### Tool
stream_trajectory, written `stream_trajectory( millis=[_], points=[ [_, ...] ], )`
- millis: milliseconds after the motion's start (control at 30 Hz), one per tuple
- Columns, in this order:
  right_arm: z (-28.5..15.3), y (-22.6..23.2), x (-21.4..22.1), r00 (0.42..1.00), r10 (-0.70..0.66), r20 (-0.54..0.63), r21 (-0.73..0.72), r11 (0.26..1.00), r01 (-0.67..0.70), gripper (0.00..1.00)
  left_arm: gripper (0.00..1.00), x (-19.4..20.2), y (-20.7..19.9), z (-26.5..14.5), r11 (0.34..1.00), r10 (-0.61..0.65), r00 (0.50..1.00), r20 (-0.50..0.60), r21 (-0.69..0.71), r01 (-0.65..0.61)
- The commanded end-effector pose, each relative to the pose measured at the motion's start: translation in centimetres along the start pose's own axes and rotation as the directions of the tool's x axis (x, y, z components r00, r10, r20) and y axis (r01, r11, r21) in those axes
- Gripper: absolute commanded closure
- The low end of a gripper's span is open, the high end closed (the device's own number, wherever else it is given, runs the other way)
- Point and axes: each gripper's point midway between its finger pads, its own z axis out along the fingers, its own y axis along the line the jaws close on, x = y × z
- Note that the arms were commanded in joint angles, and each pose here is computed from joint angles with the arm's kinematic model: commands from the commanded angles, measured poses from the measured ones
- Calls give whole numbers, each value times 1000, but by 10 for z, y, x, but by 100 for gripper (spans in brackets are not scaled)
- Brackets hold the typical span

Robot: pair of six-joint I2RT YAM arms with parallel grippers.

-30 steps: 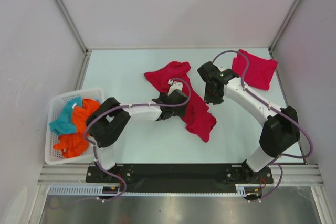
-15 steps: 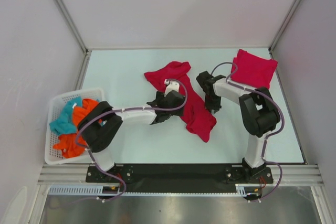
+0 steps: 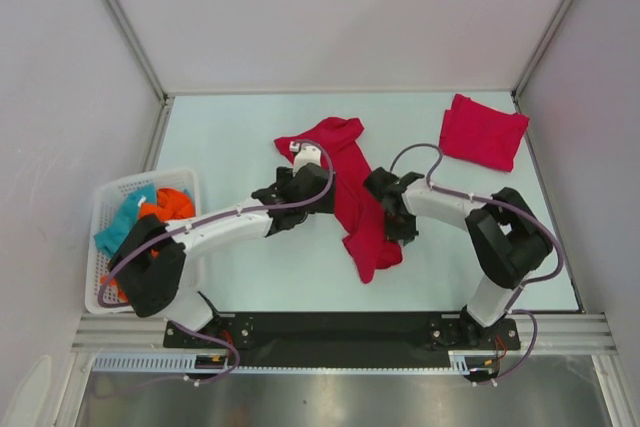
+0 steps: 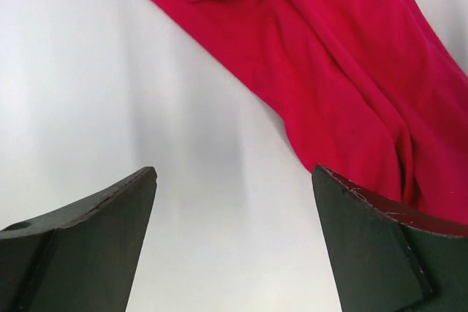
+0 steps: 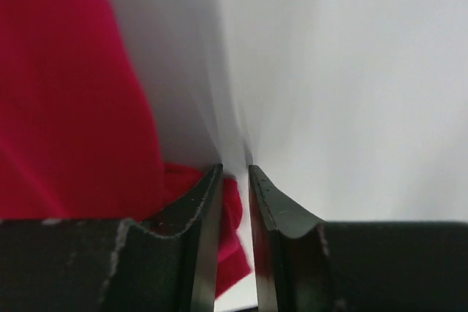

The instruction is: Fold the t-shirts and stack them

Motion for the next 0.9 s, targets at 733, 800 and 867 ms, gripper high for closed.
stream_trajectory(
  millis=[733, 800, 867],
  points=[
    [-100, 46, 15, 985, -63, 161, 42, 997, 57, 74, 6, -9, 53, -41, 989, -149, 989, 16, -21, 149],
    [-110, 52, -11, 976, -36, 216, 34, 999, 29, 74, 6, -13, 55, -44, 988, -152, 988, 14, -25, 153],
    [-111, 58, -31, 967, -40, 253, 44, 999, 30, 73, 6, -17, 58, -47, 987, -157, 987, 21, -29, 157]
  ],
)
